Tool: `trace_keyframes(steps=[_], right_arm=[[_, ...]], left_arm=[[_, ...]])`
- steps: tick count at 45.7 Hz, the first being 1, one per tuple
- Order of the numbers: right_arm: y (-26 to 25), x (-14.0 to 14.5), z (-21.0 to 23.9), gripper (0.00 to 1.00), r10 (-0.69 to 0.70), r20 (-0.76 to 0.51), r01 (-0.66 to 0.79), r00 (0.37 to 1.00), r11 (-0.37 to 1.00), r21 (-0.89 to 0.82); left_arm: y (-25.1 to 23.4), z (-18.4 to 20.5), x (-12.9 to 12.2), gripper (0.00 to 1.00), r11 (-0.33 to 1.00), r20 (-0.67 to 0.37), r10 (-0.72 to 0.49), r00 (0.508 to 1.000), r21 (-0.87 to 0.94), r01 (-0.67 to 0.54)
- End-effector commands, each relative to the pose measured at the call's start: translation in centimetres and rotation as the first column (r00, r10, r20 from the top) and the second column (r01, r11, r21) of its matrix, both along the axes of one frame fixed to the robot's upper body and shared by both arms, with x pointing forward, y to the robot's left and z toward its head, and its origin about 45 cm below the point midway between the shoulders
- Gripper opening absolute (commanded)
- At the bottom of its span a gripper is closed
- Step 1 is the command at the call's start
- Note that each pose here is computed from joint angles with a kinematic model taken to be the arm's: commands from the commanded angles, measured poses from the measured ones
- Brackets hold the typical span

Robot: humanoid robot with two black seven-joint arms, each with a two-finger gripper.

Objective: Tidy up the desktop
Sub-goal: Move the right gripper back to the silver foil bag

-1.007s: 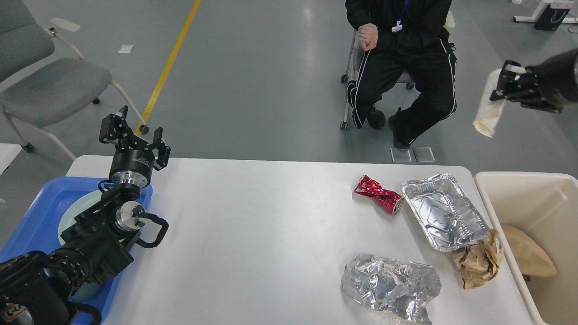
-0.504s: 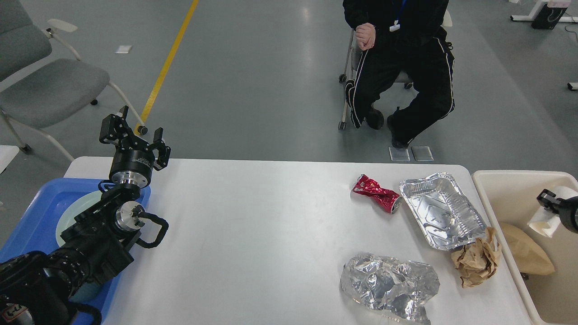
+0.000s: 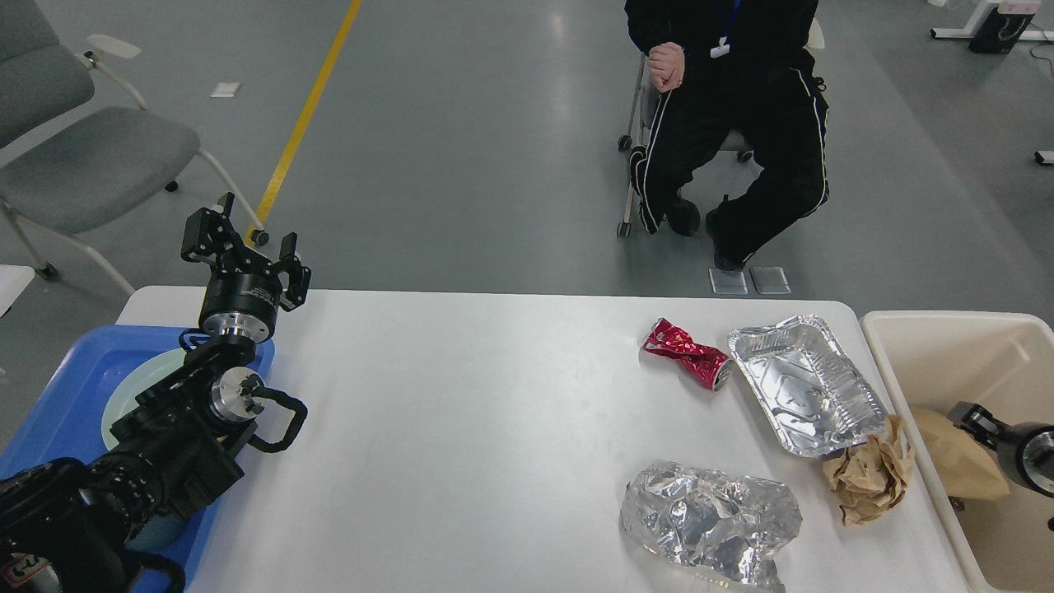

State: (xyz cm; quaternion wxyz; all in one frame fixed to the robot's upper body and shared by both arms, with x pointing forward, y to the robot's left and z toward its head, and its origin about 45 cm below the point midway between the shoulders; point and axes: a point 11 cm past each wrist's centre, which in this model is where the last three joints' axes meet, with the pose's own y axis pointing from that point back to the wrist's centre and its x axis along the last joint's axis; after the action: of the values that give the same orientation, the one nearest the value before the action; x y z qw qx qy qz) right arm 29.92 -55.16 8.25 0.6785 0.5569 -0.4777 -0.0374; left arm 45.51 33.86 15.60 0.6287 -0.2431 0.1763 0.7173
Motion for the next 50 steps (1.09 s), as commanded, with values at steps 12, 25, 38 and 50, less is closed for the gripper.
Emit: trace_keyframes(steps=[12,25,38,50], right_arm=[[8.0,10.9,9.9,1.00,0.306,0.001,-0.305,0.952,0.950,-0.071],[21.5,14.4,20.2,1.00,0.546,-0.127,-0.518,0.828,0.832,0.200],[27.5,12.6,27.4,1.00,0.665,-0.187,-0.581,0.724,0.732,0.356],[29.1,11.6,33.8,1.00,0.698,-0.123,-0.632,0.705,0.698,0.338]], left_arm=[[0.0,0.0,0.0,0.96,1.000,-0.001,0.000,1.000,0.002,0.000],[0.0,0.0,0.0,0.96,1.000,0.001,-0.001,1.000,-0.001,0.001],[0.0,0.0,0.0,0.96,1.000,0.000,-0.001,1.000,0.001,0.001],[0.0,0.0,0.0,0.96,1.000,-0.001,0.000,1.000,0.002,0.000]])
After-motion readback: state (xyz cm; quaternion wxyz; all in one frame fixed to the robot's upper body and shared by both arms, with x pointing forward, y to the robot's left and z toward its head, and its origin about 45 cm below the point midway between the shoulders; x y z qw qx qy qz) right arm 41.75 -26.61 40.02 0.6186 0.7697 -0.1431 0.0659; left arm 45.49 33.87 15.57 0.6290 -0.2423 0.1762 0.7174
